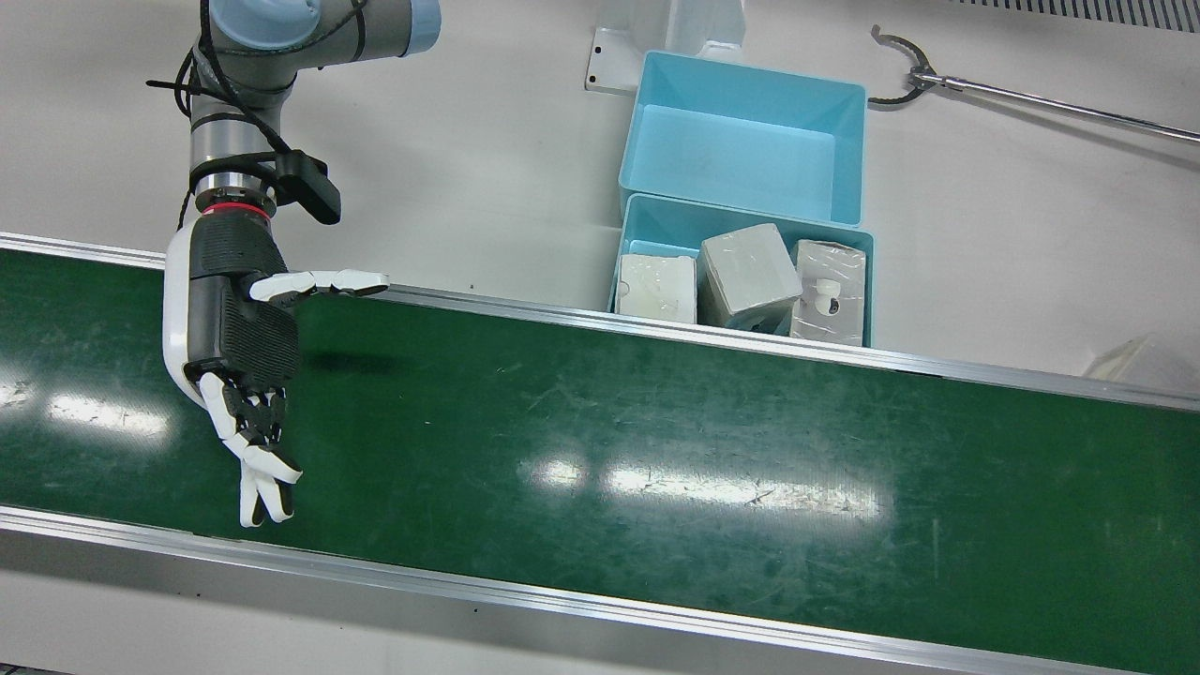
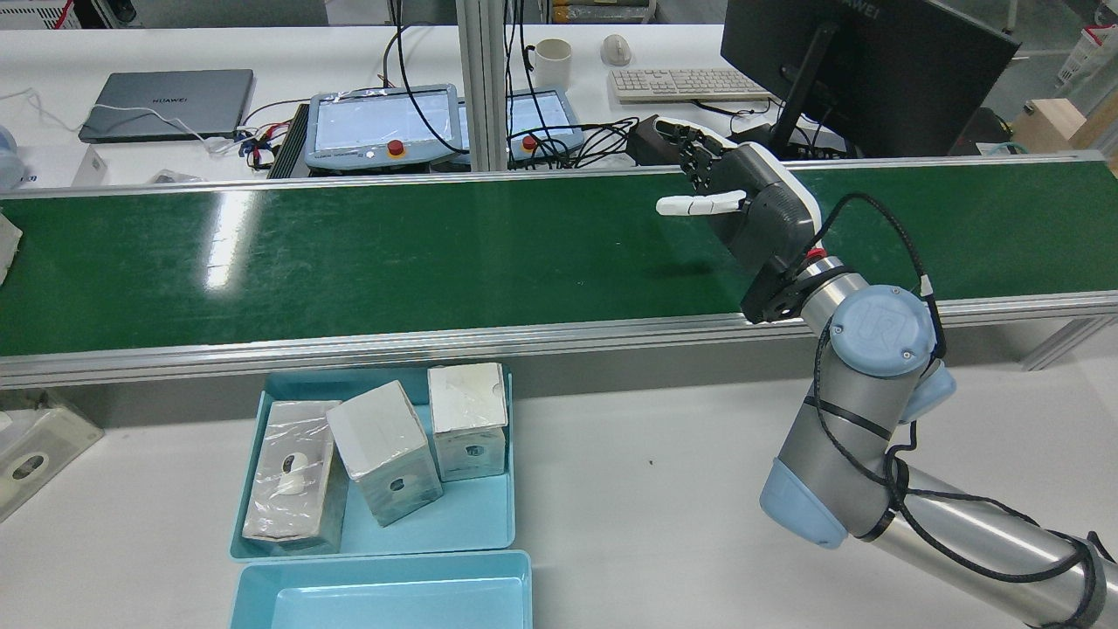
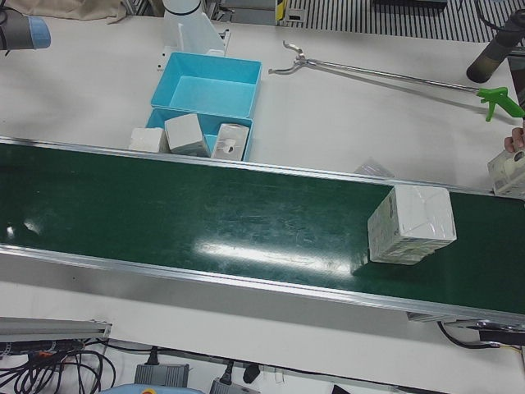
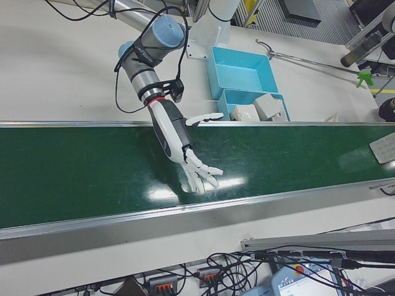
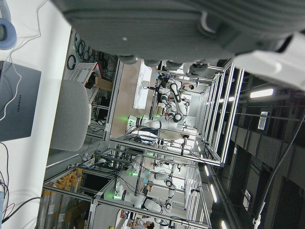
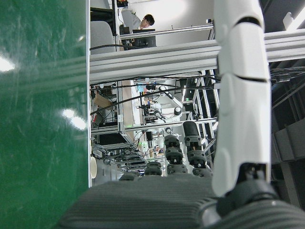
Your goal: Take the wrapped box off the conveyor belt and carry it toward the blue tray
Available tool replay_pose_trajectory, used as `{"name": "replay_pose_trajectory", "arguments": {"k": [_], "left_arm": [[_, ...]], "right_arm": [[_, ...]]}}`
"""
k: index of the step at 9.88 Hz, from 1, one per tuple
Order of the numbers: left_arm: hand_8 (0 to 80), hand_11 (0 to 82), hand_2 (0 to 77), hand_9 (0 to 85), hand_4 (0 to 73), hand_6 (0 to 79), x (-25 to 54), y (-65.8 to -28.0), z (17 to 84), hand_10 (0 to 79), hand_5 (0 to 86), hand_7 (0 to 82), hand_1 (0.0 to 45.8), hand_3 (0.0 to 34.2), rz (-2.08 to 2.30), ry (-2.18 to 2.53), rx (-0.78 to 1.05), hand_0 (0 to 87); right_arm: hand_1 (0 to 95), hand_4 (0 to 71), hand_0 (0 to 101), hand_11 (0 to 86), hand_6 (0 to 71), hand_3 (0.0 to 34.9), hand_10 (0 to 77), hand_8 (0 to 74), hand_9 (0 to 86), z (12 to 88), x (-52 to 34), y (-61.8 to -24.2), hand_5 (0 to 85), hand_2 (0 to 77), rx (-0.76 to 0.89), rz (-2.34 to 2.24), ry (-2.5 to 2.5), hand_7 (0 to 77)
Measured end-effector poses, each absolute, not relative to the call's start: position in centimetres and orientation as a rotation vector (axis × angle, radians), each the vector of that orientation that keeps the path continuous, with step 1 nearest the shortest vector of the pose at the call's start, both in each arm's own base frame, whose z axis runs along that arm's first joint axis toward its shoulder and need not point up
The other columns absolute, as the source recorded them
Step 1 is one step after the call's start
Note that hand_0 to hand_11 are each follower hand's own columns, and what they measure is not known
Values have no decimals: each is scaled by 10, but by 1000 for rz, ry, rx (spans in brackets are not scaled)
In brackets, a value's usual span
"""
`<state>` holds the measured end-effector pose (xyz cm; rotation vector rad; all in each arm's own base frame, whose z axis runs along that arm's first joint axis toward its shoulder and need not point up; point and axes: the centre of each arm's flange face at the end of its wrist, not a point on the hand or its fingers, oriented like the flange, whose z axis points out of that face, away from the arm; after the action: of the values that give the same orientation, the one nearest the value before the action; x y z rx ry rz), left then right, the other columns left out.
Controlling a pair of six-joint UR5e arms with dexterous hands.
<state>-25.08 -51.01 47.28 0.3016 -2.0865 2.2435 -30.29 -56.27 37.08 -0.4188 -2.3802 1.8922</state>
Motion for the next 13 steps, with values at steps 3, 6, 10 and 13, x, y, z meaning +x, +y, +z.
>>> {"name": "replay_pose_trajectory", "arguments": {"k": [3,6,10,13], "left_arm": [[5,5,5,0,0,5,-251,-510,473,5,11,0,0,0,2243,-2087,302,0],[5,5,11,0,0,5,-251,-510,473,5,11,0,0,0,2243,-2087,302,0],[5,5,11,0,0,5,-251,-510,473,5,11,5,0,0,2243,-2087,302,0],[5,5,11,5,0,5,-251,-510,473,5,11,5,0,0,2243,-2087,302,0]], "right_arm": [[158,76,485,5,49,0,0,11,38,370,-301,-564,207,104,-419,1893,-2385,33],[158,104,484,11,65,0,0,16,38,370,-299,-565,224,104,-421,1889,-2397,65],[153,98,490,5,76,0,0,11,49,370,-300,-565,213,98,-423,1887,-2399,71],[136,82,480,5,60,0,0,16,38,370,-298,-567,218,82,-430,1878,-2419,60]]}}
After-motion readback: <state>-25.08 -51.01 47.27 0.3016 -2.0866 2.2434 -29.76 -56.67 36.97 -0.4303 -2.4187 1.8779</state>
